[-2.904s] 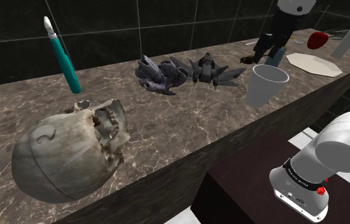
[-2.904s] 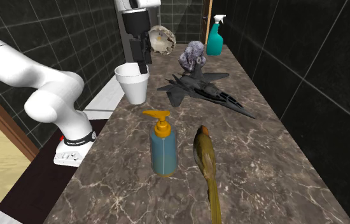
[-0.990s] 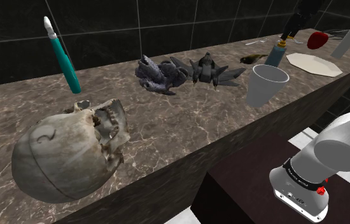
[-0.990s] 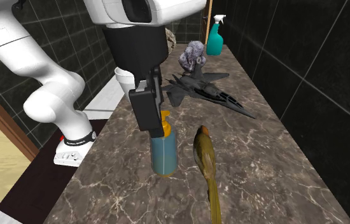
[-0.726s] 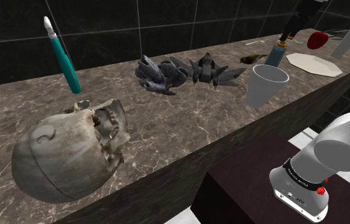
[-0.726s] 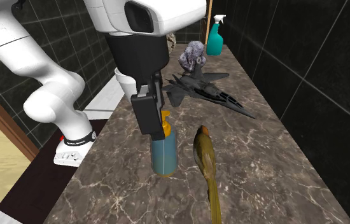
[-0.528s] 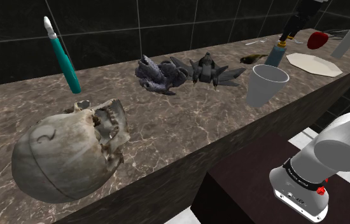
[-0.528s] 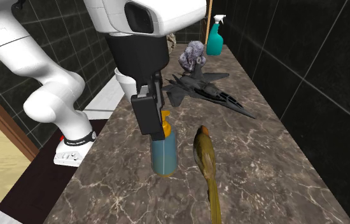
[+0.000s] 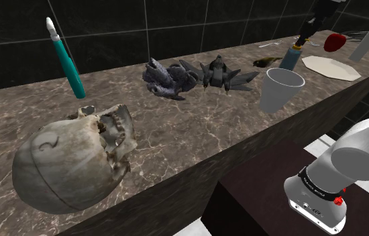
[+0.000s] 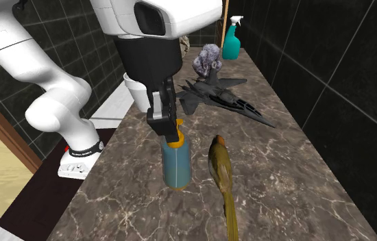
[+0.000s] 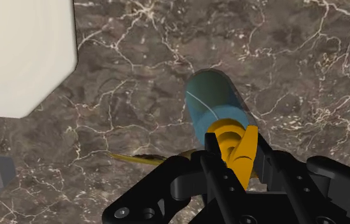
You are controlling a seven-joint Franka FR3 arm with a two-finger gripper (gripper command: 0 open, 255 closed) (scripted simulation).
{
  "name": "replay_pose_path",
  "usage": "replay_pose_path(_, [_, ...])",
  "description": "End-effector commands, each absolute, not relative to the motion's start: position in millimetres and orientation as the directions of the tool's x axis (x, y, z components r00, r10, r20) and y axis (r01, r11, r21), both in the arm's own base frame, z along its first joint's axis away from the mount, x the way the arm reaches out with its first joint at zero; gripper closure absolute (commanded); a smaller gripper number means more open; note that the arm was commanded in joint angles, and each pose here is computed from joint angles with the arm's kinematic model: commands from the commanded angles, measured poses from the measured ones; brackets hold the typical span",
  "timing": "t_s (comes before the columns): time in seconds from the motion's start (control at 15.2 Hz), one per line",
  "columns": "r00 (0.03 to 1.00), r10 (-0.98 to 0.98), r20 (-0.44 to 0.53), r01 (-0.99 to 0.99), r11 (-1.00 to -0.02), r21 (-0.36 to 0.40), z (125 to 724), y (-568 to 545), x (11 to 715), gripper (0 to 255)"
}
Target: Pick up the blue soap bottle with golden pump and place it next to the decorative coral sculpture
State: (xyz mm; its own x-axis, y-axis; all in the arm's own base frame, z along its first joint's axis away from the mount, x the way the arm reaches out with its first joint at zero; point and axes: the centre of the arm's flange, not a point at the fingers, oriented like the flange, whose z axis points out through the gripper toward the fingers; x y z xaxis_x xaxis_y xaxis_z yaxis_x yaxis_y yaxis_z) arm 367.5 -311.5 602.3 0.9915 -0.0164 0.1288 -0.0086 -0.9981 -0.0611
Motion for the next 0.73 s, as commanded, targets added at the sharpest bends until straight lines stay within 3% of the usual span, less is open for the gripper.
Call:
replay_pose_path(0.0, [0.992, -0.017, 0.128, -0.009, -0.998, -0.061, 602, -312, 368, 255])
replay_pose_path(0.66, [0.992, -0.017, 0.128, -0.009, -0.998, -0.061, 644, -312, 367, 255])
